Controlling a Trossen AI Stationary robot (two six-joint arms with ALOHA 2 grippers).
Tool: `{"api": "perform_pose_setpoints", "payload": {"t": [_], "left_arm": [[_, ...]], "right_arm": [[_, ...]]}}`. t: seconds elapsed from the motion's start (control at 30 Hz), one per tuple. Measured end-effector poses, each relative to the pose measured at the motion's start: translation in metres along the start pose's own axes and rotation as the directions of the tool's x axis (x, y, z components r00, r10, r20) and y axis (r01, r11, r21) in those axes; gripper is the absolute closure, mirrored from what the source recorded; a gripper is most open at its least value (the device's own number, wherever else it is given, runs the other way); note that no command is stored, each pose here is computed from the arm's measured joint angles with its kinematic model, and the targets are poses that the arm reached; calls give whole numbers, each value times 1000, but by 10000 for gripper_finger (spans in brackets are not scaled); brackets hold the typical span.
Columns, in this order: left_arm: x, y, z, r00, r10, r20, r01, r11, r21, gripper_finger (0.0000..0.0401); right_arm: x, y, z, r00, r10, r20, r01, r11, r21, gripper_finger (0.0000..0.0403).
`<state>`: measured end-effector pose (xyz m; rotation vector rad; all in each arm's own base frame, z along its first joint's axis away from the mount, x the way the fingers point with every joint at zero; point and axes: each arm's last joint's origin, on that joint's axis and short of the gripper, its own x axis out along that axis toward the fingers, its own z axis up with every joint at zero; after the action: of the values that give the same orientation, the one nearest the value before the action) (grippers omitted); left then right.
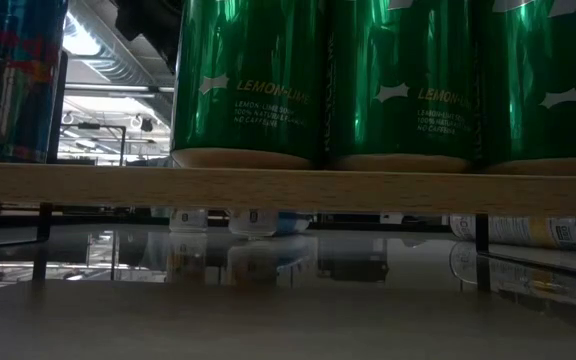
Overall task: Place canned beverage on shelf
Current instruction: Put the middle white yellow soda can on the shelf
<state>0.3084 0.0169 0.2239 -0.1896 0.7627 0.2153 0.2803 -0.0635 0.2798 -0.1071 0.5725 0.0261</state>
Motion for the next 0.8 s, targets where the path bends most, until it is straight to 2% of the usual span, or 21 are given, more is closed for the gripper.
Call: {"api": "perform_pose_setpoints", "payload": {"t": [0.17, 0.3, 0.8], "left_arm": [[0, 3, 1, 998, -61, -15, 62, 993, 99, 142], [0, 4, 0, 997, -68, -25, 71, 985, 159, 142], [0, 4, 0, 999, -41, -17, 43, 986, 162, 142]], "right_arm": [[0, 0, 0, 1000, 0, 0, 0, 1000, 0, 31], [0, 0, 0, 1000, 0, 0, 0, 1000, 0, 31], [0, 0, 0, 1000, 0, 0, 0, 1000, 0, 31]]}}
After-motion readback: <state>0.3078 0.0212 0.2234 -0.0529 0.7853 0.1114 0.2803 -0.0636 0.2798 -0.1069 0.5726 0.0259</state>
